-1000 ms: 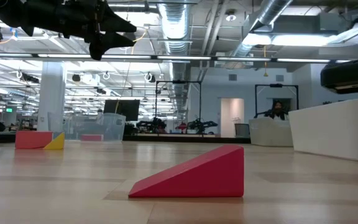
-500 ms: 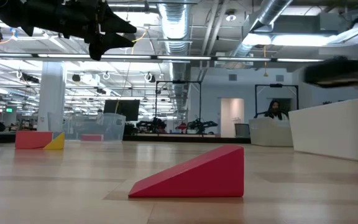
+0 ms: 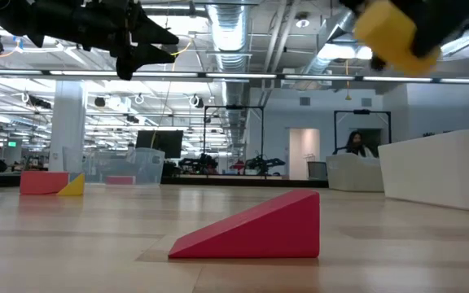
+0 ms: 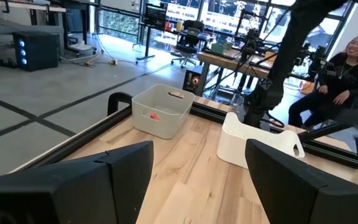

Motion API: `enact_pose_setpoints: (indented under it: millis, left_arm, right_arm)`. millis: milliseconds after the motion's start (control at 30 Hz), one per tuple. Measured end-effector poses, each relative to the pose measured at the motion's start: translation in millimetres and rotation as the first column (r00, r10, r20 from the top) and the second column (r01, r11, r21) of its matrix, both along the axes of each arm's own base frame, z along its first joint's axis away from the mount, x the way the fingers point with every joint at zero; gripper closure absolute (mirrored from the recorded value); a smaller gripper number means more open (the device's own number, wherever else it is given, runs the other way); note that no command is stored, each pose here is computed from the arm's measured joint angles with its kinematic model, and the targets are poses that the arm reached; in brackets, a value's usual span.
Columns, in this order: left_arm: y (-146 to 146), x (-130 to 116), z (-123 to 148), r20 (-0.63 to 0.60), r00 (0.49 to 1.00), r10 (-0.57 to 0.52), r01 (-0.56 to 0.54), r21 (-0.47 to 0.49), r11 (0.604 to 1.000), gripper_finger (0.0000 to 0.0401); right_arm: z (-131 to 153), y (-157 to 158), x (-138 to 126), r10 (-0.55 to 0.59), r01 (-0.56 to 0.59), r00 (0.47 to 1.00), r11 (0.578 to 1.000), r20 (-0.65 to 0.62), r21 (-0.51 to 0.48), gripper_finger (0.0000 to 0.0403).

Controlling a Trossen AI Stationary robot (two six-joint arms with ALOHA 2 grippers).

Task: Sort & place blocks by color
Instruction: Put the right yellow block into the white bin, then put the top orange block into the gray bin

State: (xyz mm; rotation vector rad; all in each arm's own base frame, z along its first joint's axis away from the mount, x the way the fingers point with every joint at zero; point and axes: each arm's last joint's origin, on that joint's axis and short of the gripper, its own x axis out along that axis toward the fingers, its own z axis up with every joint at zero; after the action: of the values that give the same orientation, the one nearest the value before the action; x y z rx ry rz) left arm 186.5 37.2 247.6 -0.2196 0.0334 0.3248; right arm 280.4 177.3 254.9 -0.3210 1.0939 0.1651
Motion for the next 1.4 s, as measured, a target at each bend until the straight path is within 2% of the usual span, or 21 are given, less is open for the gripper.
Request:
enact_pose_setpoints:
  millis: [133,233,333,400,500,600,733,833,933,1000,1133,1400]
  left_arm:
    - [0,0,0,-0.002,1.0,-0.001,0.001,0.007,1.0,0.0159]
    - [0,0,0,-0.005,1.0,-0.001,0.001,0.016,1.0,0.0159]
    - [0,0,0,-0.005,1.0,-0.001,0.001,0.016,1.0,0.0159]
    - [0,0,0,-0.005,1.0,-0.002,0.002,0.015,1.0,0.0159]
    - [0,0,0,-0.001,1.0,-0.001,0.001,0.002,1.0,0.0159]
    - [0,0,0,0.0,1.0,0.0,0.0,0.001,1.0,0.0159]
    - [0,0,0,0.0,1.0,-0.001,0.001,0.0,1.0,0.0159]
    - [0,0,-1,-0.022,1.0,-0.003,0.004,0.036,0.999,0.0159]
    - [0,0,-2,-0.058,0.998,-0.02,0.026,0.116,0.993,0.0159]
    - [-2,1,-1,-0.052,0.995,-0.085,0.09,0.118,0.989,0.0159]
    - [-6,1,3,0.004,0.979,-0.202,0.201,0.091,0.975,0.0159]
    - [-4,1,4,0.019,0.989,-0.148,0.145,0.086,0.986,0.0159]
  right_arm:
    - [20,-26,-26,-0.108,0.108,0.989,0.994,0.106,-0.002,0.0256]
    - [24,-44,-51,-0.199,0.2,0.963,0.98,0.18,0.011,0.0258]
    - [21,-62,-78,-0.293,0.283,0.934,0.956,0.205,0.078,0.0269]
    - [16,-74,-94,-0.375,0.353,0.904,0.925,0.202,0.138,0.0271]
    - [5,-90,-113,-0.526,0.486,0.833,0.844,0.172,0.228,0.0263]
    - [-4,-104,-129,-0.665,0.613,0.737,0.733,0.121,0.296,0.0252]
    - [-20,-119,-146,-0.812,0.772,0.583,0.567,0.034,0.286,0.0252]
    - [-31,-127,-153,-0.864,0.842,0.503,0.48,-0.036,0.247,0.0256]
    - [-42,-131,-155,-0.873,0.872,0.473,0.443,-0.122,0.211,0.0255]
    - [-48,-134,-154,-0.878,0.886,0.452,0.419,-0.161,0.2,0.0248]
    - [-58,-137,-152,-0.862,0.877,0.47,0.433,-0.189,0.208,0.0223]
    - [-66,-149,-152,-0.896,0.914,0.396,0.363,-0.199,0.183,0.0149]
